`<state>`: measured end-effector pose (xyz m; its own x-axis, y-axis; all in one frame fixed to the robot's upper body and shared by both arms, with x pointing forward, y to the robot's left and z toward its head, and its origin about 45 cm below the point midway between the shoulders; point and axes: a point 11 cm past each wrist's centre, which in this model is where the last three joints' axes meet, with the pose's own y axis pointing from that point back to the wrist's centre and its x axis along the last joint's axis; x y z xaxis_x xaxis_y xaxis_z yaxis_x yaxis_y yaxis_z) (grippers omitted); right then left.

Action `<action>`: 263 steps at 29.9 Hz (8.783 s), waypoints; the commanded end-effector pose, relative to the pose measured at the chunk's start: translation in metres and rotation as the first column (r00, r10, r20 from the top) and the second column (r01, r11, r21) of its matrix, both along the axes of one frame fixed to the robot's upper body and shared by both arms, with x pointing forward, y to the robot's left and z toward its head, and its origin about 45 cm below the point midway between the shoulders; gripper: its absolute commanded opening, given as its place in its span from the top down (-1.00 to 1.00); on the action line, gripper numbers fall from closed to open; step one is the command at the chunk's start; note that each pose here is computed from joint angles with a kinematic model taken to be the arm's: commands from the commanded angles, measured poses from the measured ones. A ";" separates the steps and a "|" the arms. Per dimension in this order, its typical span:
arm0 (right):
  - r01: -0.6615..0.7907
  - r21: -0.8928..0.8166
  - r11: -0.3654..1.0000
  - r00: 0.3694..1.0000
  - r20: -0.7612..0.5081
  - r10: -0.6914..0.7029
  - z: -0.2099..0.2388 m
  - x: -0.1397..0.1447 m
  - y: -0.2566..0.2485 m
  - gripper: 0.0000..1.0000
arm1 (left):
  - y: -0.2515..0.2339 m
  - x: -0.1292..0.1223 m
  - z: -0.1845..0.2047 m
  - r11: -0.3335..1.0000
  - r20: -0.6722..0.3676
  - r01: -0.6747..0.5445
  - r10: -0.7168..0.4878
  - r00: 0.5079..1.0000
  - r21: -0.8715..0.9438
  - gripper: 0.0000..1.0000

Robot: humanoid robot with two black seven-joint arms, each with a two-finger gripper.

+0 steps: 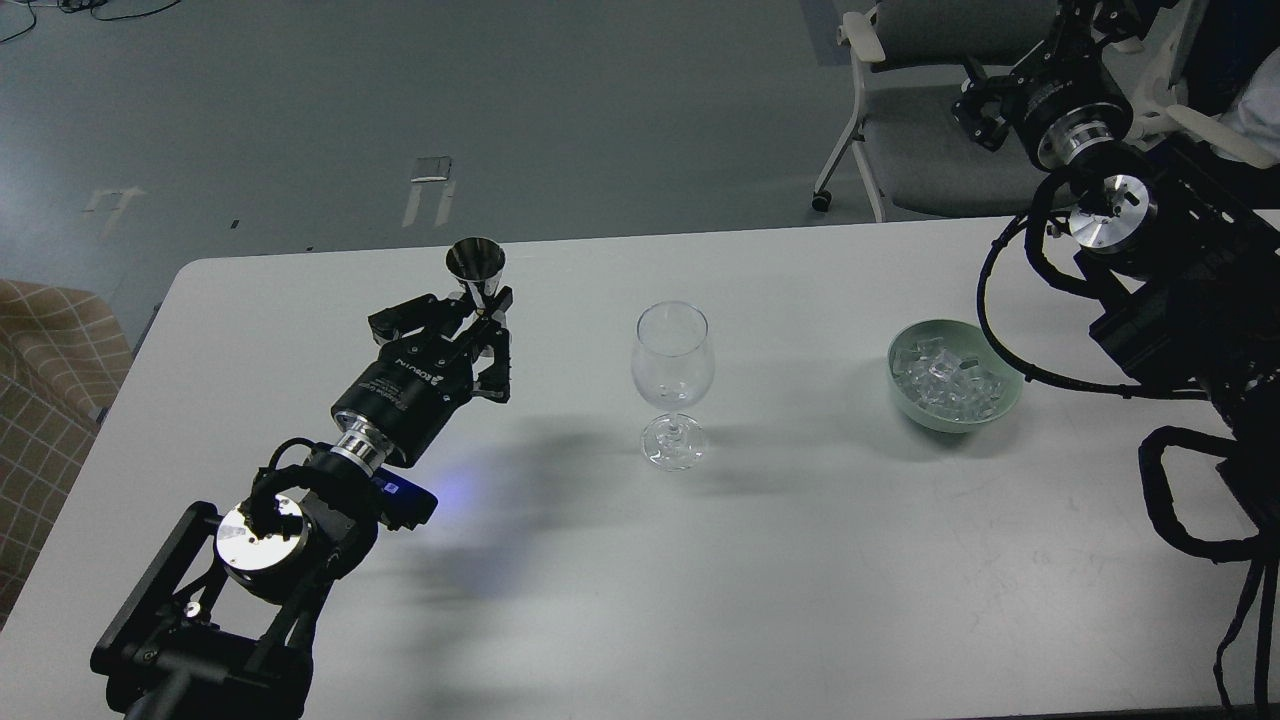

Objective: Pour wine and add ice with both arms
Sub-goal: 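Carry the jigger with the left gripper over the wine glass, then tilt the jigger above the glass rim to pour with the left gripper, then bring the jigger back from the glass toward its starting spot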

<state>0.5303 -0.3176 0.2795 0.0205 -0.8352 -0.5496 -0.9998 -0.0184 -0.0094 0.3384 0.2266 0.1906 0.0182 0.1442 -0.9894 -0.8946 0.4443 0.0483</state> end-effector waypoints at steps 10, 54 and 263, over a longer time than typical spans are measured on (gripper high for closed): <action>0.002 0.001 1.000 1.000 0.004 -0.002 0.001 0.000 -0.001 -1.00 | -0.027 0.008 0.005 0.999 -0.024 0.053 -0.053 0.998 -0.004 1.00; 0.003 0.002 1.000 1.000 0.003 -0.003 0.001 0.000 -0.003 -1.00 | -0.061 0.019 0.029 0.939 0.041 0.196 -0.216 0.975 0.282 1.00; 0.003 -0.007 1.000 1.000 0.031 -0.002 0.020 0.006 0.000 -1.00 | 0.043 0.023 0.103 0.908 0.282 -0.098 -0.023 0.959 0.408 1.00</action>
